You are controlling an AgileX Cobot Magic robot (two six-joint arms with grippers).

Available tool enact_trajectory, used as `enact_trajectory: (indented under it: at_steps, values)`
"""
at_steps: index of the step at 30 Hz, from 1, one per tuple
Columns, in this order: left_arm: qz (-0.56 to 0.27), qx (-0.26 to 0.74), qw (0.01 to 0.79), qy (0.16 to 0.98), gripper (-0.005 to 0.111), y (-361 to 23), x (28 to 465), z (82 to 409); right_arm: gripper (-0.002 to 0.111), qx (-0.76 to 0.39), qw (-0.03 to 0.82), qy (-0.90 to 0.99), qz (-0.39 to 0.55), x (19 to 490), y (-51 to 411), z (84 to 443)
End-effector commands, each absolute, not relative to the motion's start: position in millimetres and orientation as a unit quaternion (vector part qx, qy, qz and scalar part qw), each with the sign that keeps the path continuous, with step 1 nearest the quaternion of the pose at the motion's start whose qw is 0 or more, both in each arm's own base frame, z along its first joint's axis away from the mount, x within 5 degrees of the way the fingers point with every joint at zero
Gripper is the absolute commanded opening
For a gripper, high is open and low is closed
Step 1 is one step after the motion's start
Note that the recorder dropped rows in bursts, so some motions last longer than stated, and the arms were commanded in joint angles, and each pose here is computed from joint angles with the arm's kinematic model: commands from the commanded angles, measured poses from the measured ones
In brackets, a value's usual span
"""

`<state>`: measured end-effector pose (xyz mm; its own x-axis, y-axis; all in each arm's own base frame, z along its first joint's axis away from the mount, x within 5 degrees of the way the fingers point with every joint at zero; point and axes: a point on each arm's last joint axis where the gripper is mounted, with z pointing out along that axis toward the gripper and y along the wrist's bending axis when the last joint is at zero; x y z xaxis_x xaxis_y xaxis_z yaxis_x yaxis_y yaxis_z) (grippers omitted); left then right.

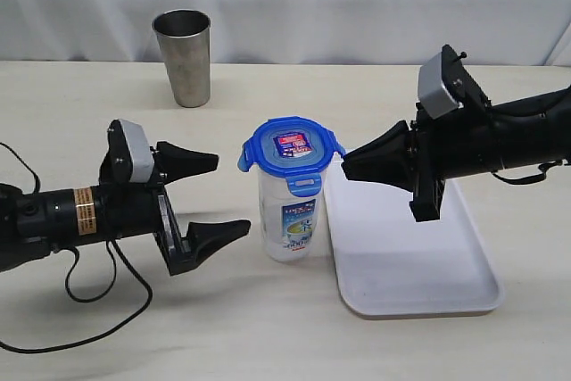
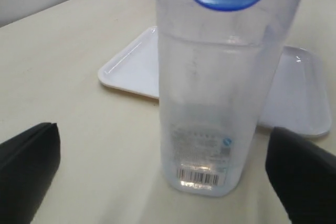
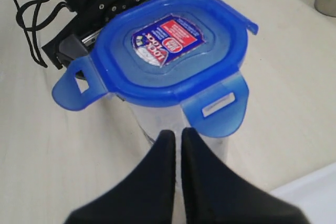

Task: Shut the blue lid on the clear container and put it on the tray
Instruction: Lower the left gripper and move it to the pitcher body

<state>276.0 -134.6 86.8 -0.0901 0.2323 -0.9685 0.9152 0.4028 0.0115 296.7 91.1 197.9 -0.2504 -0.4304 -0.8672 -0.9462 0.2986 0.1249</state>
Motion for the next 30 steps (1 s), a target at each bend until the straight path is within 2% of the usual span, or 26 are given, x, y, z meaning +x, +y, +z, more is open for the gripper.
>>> enact_trajectory:
  at_steps: [1, 5, 11, 18, 30]
  values:
    - [-0.319, 0.448, 0.524, 0.651, 0.101, -145, 275, 86, 0.004, -0.480, 0.374, 0.714, 0.347, 297, 91, 199]
    - [-0.307, 0.460, 0.531, 0.642, 0.101, -151, 277, 84, 0.004, -0.480, 0.374, 0.714, 0.347, 297, 91, 199]
    - [-0.336, 0.470, 0.512, 0.636, 0.101, -167, 289, 70, 0.004, -0.480, 0.374, 0.714, 0.347, 297, 91, 199]
    - [-0.369, 0.485, 0.489, 0.624, 0.101, -178, 300, 71, 0.004, -0.479, 0.375, 0.715, 0.345, 297, 91, 198]
    - [-0.359, 0.503, 0.471, 0.629, 0.101, -200, 302, 71, 0.004, -0.479, 0.375, 0.715, 0.345, 297, 91, 198]
